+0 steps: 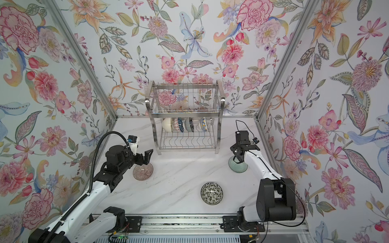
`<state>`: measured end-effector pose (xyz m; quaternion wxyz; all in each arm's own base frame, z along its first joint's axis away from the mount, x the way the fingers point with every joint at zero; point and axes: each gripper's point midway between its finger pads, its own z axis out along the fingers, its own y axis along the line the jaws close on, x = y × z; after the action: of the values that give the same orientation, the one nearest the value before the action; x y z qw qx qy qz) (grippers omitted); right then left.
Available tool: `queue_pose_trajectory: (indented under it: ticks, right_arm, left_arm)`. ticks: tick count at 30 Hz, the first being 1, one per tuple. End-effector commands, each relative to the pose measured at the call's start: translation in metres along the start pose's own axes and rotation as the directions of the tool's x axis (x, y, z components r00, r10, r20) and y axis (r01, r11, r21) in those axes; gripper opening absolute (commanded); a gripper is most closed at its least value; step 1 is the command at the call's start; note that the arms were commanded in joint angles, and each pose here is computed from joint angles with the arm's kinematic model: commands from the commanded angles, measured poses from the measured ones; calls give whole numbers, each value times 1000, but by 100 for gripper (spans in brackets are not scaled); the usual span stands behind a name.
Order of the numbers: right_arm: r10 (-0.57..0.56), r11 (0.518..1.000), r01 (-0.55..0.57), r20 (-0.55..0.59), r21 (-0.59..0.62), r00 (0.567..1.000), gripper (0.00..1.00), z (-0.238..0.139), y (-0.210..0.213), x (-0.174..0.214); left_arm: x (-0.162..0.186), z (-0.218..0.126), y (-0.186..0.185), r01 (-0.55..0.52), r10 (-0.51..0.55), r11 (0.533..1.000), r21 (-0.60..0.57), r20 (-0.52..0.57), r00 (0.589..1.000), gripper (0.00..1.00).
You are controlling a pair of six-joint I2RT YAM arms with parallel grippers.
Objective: Load the bowls into the dish rack
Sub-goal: 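Move the right gripper over the pale green bowl on the table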
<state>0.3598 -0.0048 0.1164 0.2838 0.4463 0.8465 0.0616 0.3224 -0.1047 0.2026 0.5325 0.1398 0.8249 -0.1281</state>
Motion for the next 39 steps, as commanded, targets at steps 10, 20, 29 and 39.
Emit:
queue_pose_trajectory:
  ticks: [10, 20, 29, 39]
  right_arm:
    - [80, 986, -67, -82, 153, 993, 53, 7, -3, 13]
    - [134, 969, -107, -108, 225, 985, 52, 16, -3, 20]
    - [185, 946, -144, -120, 292, 975, 47, 28, -9, 26]
    - [236, 923, -179, -134, 340, 962, 40, 44, -14, 31]
  left_arm:
    - [-15, -6, -9, -7, 7, 1000, 22, 34, 999, 99]
    - [-13, -5, -10, -10, 10, 1000, 28, 24, 1000, 99]
    - [-12, -4, -12, -16, 15, 999, 34, 19, 1000, 99]
    - [-10, -4, -11, -22, 21, 999, 28, 13, 1000, 99]
